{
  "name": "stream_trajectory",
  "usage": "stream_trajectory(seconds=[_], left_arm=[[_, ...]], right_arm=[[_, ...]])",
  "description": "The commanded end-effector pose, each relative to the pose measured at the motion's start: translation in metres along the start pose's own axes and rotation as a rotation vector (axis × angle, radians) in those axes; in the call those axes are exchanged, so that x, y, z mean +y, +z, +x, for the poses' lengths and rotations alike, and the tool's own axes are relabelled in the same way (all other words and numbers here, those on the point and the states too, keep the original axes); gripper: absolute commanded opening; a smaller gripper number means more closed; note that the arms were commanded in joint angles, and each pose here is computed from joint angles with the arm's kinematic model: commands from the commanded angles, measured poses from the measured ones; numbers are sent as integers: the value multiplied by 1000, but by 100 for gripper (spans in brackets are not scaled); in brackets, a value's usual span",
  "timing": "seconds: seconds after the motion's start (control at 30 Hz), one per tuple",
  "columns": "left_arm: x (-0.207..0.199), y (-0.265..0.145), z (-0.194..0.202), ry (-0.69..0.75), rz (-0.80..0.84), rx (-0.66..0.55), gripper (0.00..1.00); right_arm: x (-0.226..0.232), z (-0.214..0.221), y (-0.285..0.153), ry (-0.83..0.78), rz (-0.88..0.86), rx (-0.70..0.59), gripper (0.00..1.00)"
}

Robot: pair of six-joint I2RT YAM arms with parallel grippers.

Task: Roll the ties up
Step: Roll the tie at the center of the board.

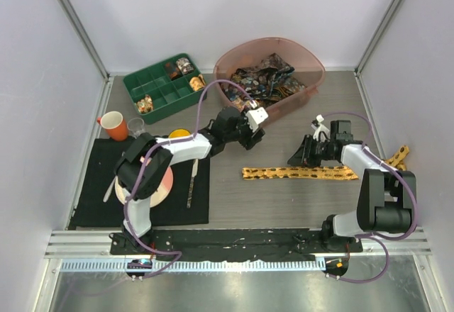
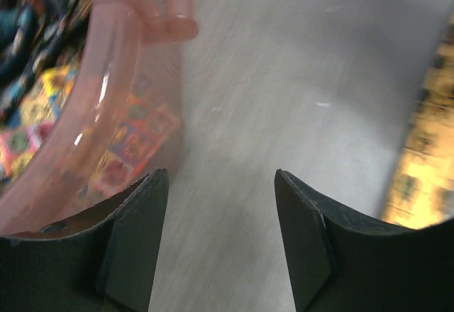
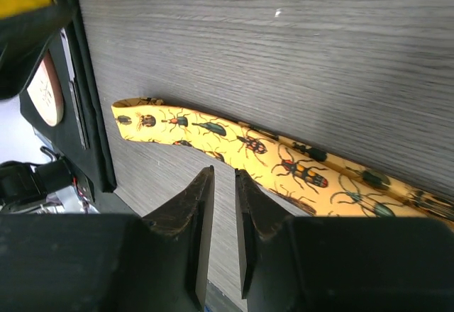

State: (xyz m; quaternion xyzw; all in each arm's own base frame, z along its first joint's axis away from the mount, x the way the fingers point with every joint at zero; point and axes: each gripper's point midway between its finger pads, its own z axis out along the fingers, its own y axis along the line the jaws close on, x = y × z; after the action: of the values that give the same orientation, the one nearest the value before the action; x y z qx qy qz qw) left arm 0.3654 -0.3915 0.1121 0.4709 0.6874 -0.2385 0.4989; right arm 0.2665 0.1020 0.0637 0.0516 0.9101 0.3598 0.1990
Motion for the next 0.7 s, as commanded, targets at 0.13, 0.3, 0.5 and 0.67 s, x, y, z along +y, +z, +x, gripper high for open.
stream_trajectory(seconds=[0.13, 0.3, 0.5, 0.67], left_arm=[[141, -21, -33, -210, -421, -155, 66], [104, -39, -23, -96, -205, -114, 71], [20, -92, 5, 105, 180, 39, 87], [-21, -109, 32, 53, 255, 167, 91]], right_arm=[[-2, -15, 1, 48, -3, -3, 25], [2, -17, 4, 82, -22, 3, 24], [10, -2, 10, 80, -40, 69, 23], [9, 10, 21, 68, -39, 142, 22]])
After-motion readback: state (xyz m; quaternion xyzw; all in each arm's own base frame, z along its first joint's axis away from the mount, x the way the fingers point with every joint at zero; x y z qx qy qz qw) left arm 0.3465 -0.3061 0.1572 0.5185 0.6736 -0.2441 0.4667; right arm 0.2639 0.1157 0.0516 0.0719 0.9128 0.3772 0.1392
